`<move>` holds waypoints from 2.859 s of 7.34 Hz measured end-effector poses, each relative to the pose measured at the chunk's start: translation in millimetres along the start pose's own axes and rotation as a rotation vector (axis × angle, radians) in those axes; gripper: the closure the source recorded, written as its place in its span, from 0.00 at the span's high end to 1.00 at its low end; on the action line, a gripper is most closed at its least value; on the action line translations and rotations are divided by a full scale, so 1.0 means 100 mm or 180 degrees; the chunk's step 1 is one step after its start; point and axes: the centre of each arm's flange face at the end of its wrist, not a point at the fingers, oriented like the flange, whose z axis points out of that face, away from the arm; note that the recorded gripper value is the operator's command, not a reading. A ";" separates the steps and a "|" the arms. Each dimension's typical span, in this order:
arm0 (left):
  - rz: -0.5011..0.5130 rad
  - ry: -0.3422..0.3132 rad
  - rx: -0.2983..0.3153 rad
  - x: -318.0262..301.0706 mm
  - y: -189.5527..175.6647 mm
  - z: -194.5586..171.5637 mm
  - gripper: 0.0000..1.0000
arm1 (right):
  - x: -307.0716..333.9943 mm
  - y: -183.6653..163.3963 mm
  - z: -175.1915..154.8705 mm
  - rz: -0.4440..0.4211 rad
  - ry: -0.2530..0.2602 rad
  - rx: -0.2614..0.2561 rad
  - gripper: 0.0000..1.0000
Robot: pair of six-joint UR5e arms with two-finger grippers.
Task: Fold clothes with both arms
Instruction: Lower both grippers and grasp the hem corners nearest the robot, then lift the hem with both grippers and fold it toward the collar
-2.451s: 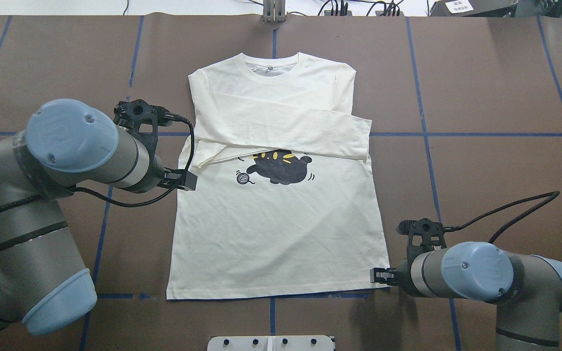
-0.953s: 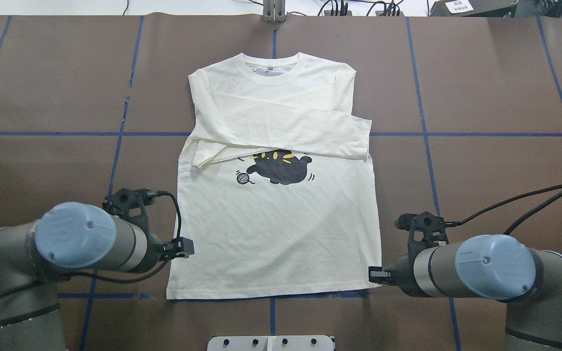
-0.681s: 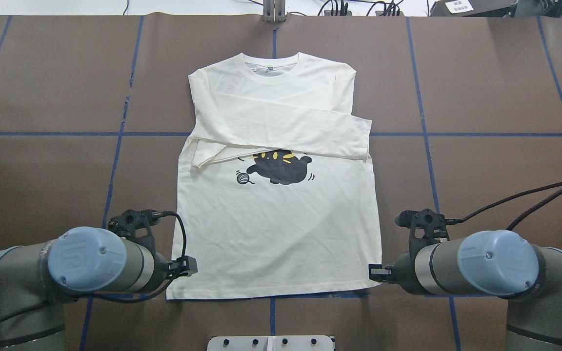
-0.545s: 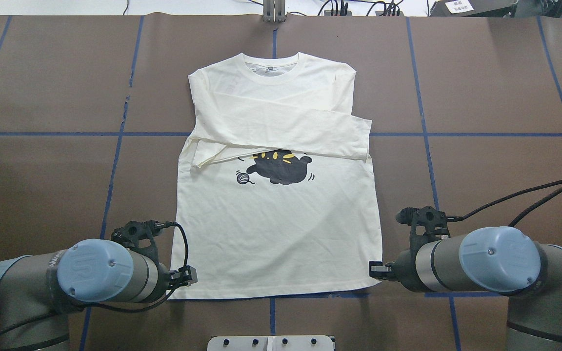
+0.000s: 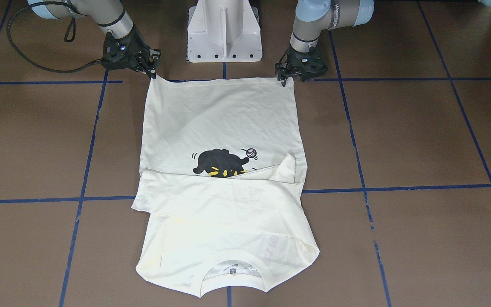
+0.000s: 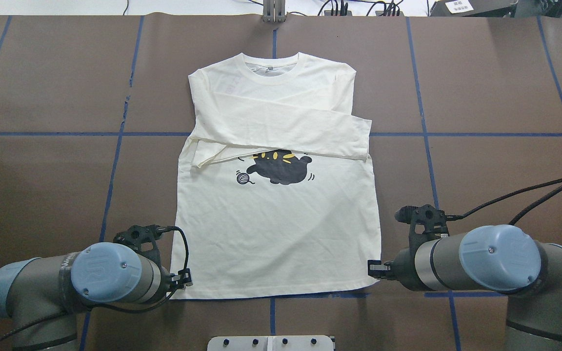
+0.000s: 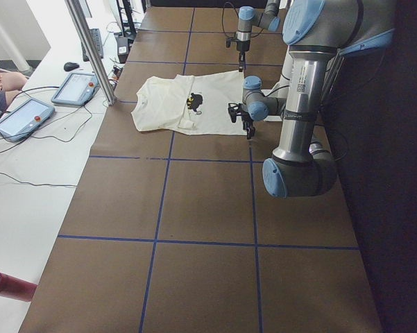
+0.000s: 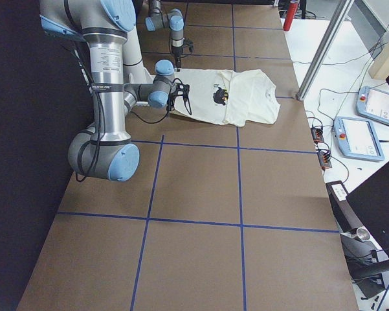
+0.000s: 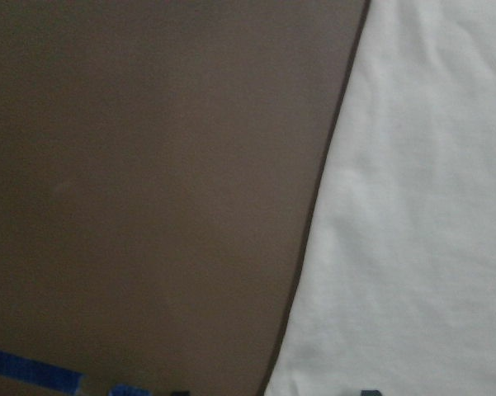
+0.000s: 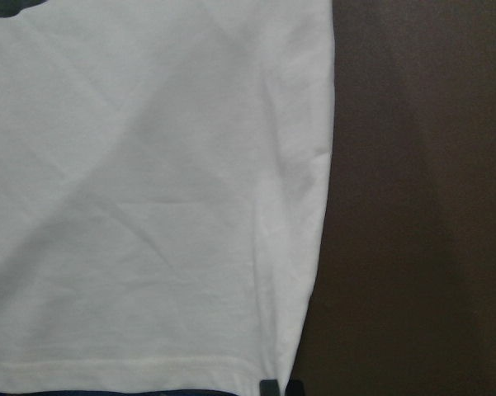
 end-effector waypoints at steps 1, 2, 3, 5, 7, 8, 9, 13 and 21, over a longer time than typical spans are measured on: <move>0.0001 0.0000 -0.0003 0.01 0.00 0.01 0.24 | 0.00 0.00 -0.01 0.0002 -0.0008 -0.0007 0.00; 0.0003 0.0008 -0.0005 0.02 0.01 0.00 0.07 | 0.00 -0.01 -0.03 0.0010 -0.0014 -0.0027 0.00; 0.0003 0.0010 -0.0008 0.03 0.01 0.00 0.00 | 0.01 -0.04 -0.04 0.0024 -0.0018 -0.0042 0.00; 0.0008 0.0036 -0.0015 0.04 0.02 -0.04 0.00 | 0.03 -0.08 -0.07 0.0044 -0.0023 -0.0064 0.00; 0.0012 0.0103 -0.0018 0.05 0.02 -0.16 0.00 | 0.07 -0.18 -0.17 0.0102 -0.0048 -0.0130 0.00; 0.0022 0.0139 -0.0018 0.05 0.04 -0.30 0.00 | 0.10 -0.23 -0.28 0.0134 -0.0086 -0.0175 0.00; 0.0042 0.0129 -0.0020 0.05 0.07 -0.49 0.00 | 0.12 -0.22 -0.42 0.0145 -0.0135 -0.0241 0.00; 0.0350 0.0268 -0.0158 0.04 0.49 -1.24 0.00 | 0.28 0.20 -1.00 0.0059 -0.0269 -0.0678 0.00; 0.0481 0.0471 0.0199 0.12 -0.20 -1.84 0.00 | 0.09 -0.74 -1.11 0.0269 -0.0504 -0.0276 0.00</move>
